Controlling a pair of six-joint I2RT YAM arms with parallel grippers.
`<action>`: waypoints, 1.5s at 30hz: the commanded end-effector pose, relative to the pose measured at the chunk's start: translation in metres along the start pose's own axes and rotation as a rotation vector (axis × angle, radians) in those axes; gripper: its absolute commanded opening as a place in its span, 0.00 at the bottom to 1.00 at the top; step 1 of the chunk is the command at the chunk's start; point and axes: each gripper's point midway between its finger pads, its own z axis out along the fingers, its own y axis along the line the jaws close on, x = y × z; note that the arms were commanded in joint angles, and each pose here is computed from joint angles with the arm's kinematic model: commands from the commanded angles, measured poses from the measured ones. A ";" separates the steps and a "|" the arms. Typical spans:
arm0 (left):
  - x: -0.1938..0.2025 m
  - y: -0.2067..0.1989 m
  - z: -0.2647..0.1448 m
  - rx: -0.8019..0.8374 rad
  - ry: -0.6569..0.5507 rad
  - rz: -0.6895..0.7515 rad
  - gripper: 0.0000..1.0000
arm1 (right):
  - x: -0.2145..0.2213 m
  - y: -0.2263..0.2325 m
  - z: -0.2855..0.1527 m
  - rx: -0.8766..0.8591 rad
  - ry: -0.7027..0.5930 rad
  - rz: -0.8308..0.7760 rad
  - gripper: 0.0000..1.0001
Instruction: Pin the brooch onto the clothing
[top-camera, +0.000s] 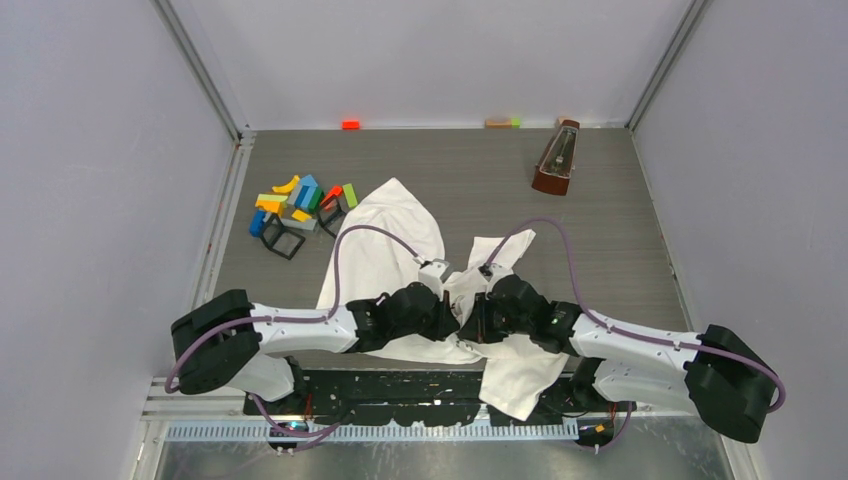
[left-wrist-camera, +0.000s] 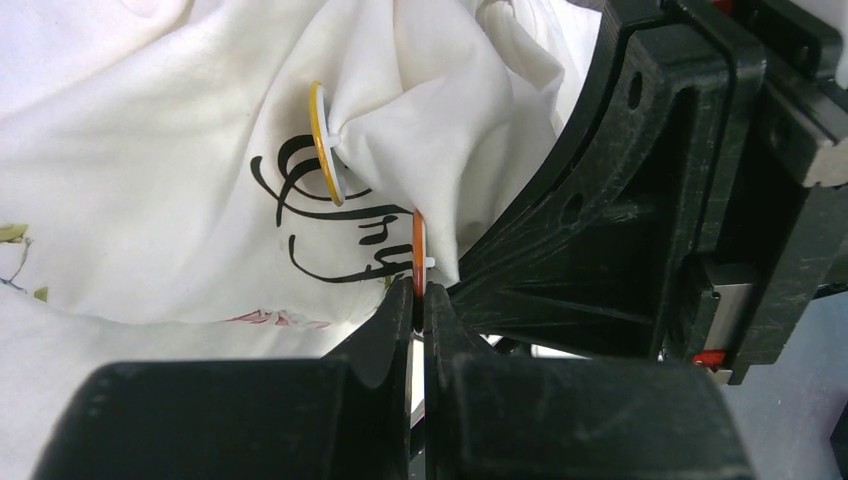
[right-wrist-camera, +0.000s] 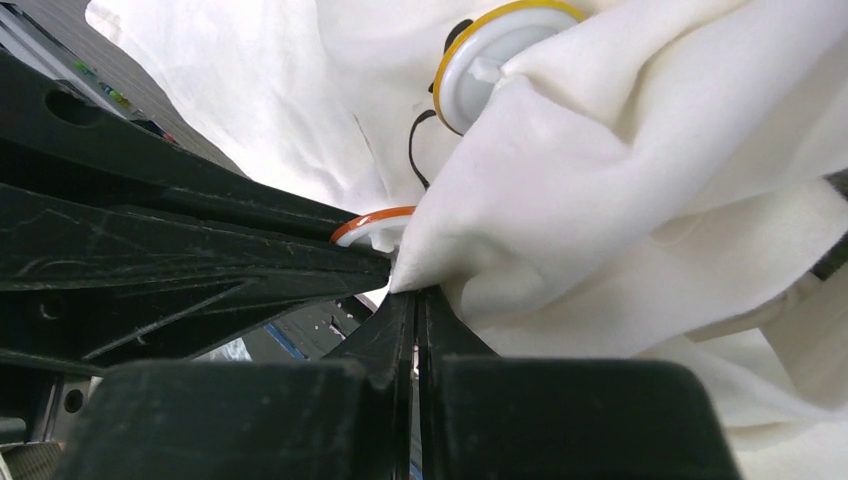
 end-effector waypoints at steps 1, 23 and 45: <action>-0.048 -0.054 -0.014 0.208 -0.166 -0.034 0.00 | -0.003 0.001 0.005 -0.011 -0.022 0.003 0.01; -0.058 -0.038 -0.019 0.264 -0.125 -0.110 0.00 | -0.019 0.013 -0.017 -0.017 -0.053 -0.105 0.38; -0.043 -0.051 -0.108 0.741 0.236 -0.047 0.00 | -0.061 0.098 -0.112 -0.478 -0.275 -0.497 0.74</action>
